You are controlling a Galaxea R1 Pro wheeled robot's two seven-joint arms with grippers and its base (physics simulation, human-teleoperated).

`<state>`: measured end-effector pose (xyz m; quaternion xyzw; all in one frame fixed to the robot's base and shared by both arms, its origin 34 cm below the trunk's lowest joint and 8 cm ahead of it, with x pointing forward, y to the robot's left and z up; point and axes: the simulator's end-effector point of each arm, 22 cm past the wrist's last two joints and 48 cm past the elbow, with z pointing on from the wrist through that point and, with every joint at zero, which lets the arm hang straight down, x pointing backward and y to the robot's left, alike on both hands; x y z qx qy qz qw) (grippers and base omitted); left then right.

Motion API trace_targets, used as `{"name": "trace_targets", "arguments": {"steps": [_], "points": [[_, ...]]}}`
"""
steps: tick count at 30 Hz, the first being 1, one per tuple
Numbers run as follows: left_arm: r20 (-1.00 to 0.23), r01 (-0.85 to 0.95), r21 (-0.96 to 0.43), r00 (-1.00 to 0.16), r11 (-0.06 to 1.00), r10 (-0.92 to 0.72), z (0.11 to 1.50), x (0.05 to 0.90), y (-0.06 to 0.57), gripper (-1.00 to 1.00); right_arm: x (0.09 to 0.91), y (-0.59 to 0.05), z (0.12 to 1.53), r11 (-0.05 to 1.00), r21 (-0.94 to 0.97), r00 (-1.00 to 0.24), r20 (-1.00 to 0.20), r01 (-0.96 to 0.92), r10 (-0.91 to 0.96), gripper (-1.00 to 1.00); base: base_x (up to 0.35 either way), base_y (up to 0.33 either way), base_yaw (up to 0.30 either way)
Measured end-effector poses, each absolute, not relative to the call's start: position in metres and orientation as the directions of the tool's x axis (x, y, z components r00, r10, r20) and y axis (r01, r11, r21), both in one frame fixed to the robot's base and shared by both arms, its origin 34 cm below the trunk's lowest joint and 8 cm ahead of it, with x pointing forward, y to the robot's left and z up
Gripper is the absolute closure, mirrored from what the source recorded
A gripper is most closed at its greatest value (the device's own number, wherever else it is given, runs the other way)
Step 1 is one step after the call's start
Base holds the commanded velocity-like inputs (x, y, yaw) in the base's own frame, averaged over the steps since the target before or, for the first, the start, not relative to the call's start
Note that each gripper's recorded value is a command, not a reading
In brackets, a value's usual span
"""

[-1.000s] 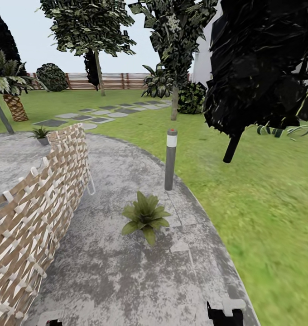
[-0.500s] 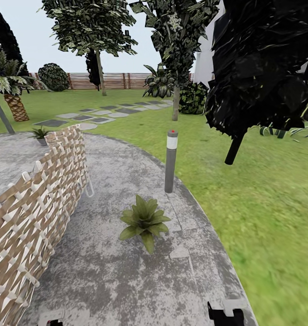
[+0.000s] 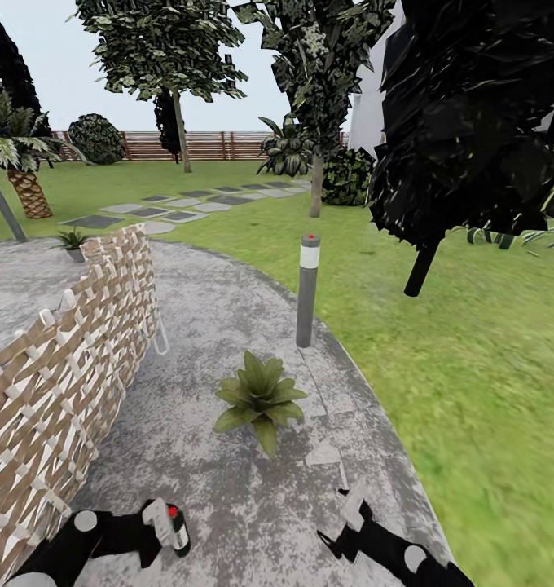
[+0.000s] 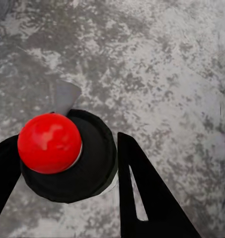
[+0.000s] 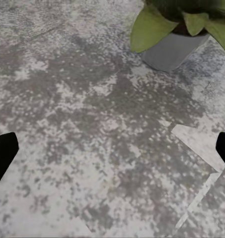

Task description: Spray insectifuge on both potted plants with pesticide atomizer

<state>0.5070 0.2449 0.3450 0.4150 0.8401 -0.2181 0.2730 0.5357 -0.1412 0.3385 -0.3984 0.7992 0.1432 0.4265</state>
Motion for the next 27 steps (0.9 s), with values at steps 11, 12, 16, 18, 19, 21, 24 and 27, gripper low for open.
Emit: {"name": "trace_targets", "arguments": {"steps": [11,12,16,18,19,21,24,27], "points": [[-0.489,0.898,-0.294,-0.436,0.329,0.755,0.343,0.467,0.216,1.00,0.543,-0.087,0.376,0.412,-0.018,-0.230,-0.806,-0.911,-0.545,-1.00,0.000,0.000,0.000],[-0.473,0.901,-0.302,-0.426,0.312,0.772,0.341,0.462,0.213,1.00,0.542,-0.080,0.378,0.407,-0.014,-0.228,-0.810,-0.913,-0.540,-1.00,0.000,0.000,0.000],[-0.442,0.911,-0.310,-0.391,0.272,0.807,0.337,0.452,0.211,1.00,0.537,-0.069,0.380,0.385,0.001,-0.223,-0.816,-0.923,-0.533,1.00,0.000,0.000,0.000],[-0.440,0.912,-0.309,-0.388,0.269,0.810,0.336,0.451,0.211,1.00,0.534,-0.066,0.381,0.372,0.009,-0.221,-0.818,-0.928,-0.532,1.00,0.000,0.000,0.000],[-0.440,0.913,-0.308,-0.387,0.269,0.810,0.336,0.452,0.210,1.00,0.532,-0.063,0.383,0.356,0.015,-0.216,-0.820,-0.934,-0.530,1.00,0.000,0.000,0.000],[-0.447,0.915,-0.306,-0.383,0.264,0.809,0.336,0.453,0.205,1.00,0.527,-0.055,0.389,0.315,0.030,-0.200,-0.828,-0.949,-0.524,1.00,0.000,0.000,0.000],[-0.471,0.925,-0.283,-0.364,0.254,0.803,0.341,0.462,0.192,1.00,0.523,-0.042,0.398,0.270,0.038,-0.177,-0.841,-0.962,-0.512,1.00,0.000,0.000,0.000],[-0.502,0.937,-0.258,-0.337,0.234,0.797,0.348,0.471,0.174,1.00,0.521,-0.027,0.404,0.255,0.041,-0.167,-0.852,-0.966,-0.496,1.00,0.000,0.000,0.000]]}}
